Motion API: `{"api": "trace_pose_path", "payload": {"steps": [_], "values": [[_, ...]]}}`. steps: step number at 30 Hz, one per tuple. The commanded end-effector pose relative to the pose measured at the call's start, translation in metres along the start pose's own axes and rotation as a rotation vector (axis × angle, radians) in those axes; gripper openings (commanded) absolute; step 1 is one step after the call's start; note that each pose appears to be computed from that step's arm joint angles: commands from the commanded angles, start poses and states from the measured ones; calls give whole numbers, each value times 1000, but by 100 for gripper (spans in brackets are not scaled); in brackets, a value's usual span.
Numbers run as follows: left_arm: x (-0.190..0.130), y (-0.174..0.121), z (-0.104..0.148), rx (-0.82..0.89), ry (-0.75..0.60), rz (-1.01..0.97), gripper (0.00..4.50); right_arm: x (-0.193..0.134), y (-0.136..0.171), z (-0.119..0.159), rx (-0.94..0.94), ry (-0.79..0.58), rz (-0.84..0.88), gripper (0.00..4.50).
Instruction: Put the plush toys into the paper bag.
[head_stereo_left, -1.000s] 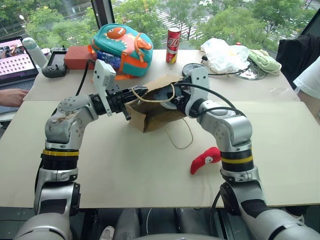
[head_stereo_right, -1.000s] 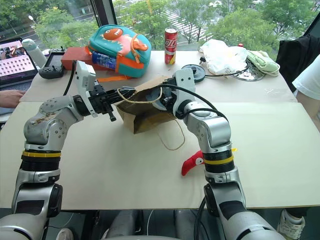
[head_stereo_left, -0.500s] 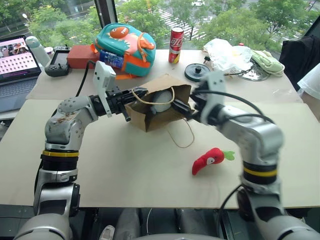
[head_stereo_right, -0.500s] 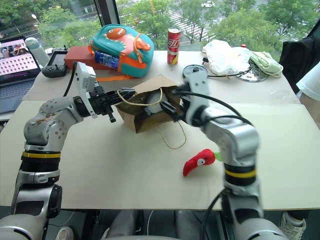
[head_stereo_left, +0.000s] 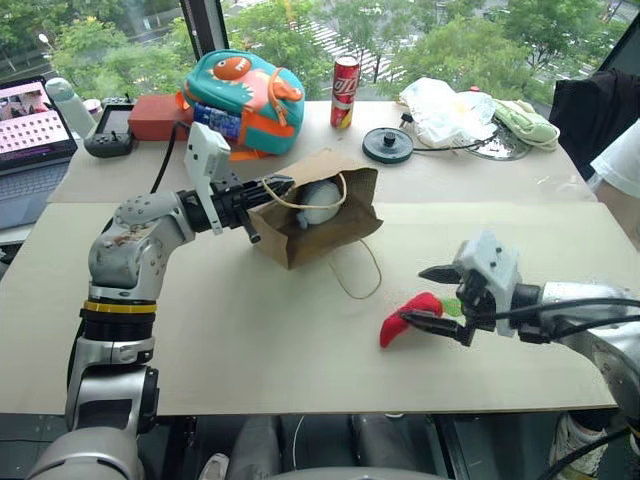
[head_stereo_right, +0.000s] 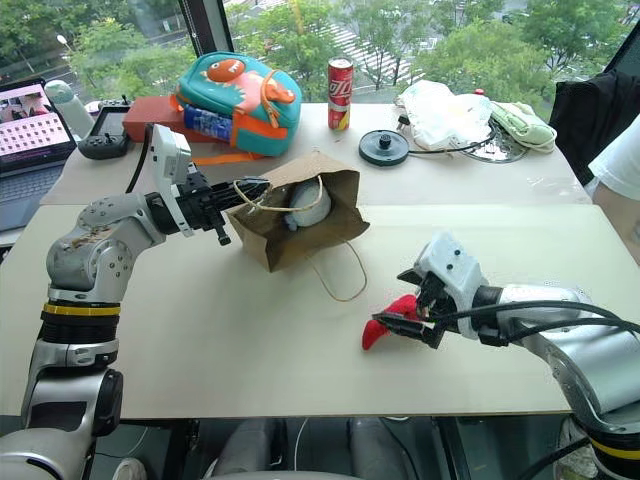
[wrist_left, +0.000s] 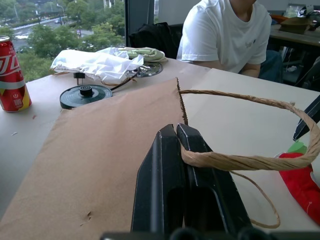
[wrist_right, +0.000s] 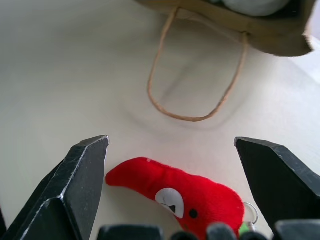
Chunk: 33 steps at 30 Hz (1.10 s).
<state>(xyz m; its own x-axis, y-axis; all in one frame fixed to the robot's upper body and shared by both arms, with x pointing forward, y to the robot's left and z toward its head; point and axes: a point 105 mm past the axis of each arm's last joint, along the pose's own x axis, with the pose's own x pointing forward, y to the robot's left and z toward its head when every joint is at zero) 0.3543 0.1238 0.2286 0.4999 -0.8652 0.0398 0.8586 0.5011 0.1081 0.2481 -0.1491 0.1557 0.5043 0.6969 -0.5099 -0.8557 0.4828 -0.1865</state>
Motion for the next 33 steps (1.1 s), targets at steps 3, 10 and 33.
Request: {"api": "trace_pose_path", "payload": {"steps": [3,10,33], "values": [[2,-1,15,39,-38,-12,0,10,-12,-24,-114,141,-15,447],[1,-1,15,43,-36,-10,0,18,-19,-50,-92,244,-7,447],[2,0,16,45,-36,-9,0,14,-23,36,-26,-135,-85,115]]}}
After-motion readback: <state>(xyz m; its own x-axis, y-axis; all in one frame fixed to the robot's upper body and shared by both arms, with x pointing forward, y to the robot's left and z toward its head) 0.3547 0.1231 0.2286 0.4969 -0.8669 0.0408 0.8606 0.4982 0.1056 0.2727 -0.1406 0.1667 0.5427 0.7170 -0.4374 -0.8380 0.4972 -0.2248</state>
